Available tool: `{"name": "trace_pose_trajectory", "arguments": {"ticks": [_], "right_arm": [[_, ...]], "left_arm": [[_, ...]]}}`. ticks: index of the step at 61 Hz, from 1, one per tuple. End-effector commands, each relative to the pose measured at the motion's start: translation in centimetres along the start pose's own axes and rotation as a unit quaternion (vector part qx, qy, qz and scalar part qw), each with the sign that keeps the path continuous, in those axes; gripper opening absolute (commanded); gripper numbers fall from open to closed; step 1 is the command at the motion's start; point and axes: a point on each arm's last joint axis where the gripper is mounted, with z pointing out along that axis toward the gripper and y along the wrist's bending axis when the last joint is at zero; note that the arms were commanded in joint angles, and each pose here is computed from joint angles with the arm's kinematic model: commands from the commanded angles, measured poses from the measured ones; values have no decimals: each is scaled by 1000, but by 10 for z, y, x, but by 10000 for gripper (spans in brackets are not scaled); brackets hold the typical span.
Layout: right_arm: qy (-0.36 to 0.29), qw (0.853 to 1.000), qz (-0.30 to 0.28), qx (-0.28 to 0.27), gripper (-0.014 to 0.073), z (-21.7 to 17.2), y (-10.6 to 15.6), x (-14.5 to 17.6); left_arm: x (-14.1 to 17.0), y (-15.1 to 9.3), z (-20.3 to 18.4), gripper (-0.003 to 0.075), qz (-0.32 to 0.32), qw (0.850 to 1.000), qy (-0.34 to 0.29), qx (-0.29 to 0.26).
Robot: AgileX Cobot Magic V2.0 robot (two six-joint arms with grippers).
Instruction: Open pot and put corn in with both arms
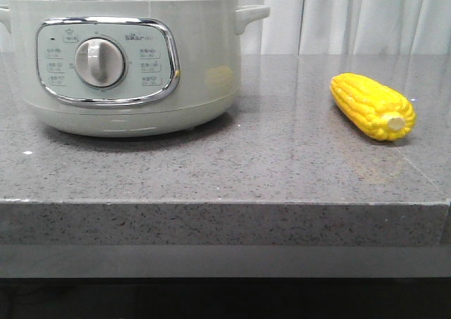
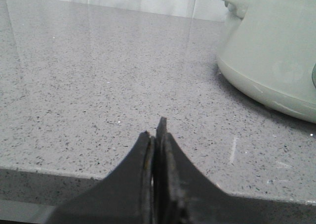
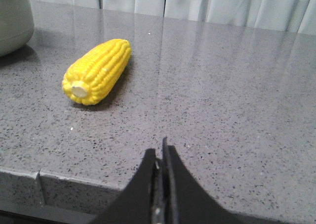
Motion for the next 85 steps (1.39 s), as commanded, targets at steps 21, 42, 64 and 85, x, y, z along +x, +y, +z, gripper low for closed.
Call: {"name": "trace_pose_trajectory", "arguments": {"ticks": [21,42,64,85], "right_arm": [[-56,998,-5,11,-52,-2,-2,-10],[-57,998,-5,11,-52,-2,-2,-10],[-97,995,-5,15,-52,-6,-3,-26],[-123,992,-8,6,-62,-24,-4,-139]], "left_arm": [[-10,0,-2,-18,-10,998,-57,0],[-10,0,-2,-18,-10,998,-57,0],[-38,-1,-10,-19,-6,991,-130,1],[-133,-6,-3,-19,33,997,-75,-8]]}}
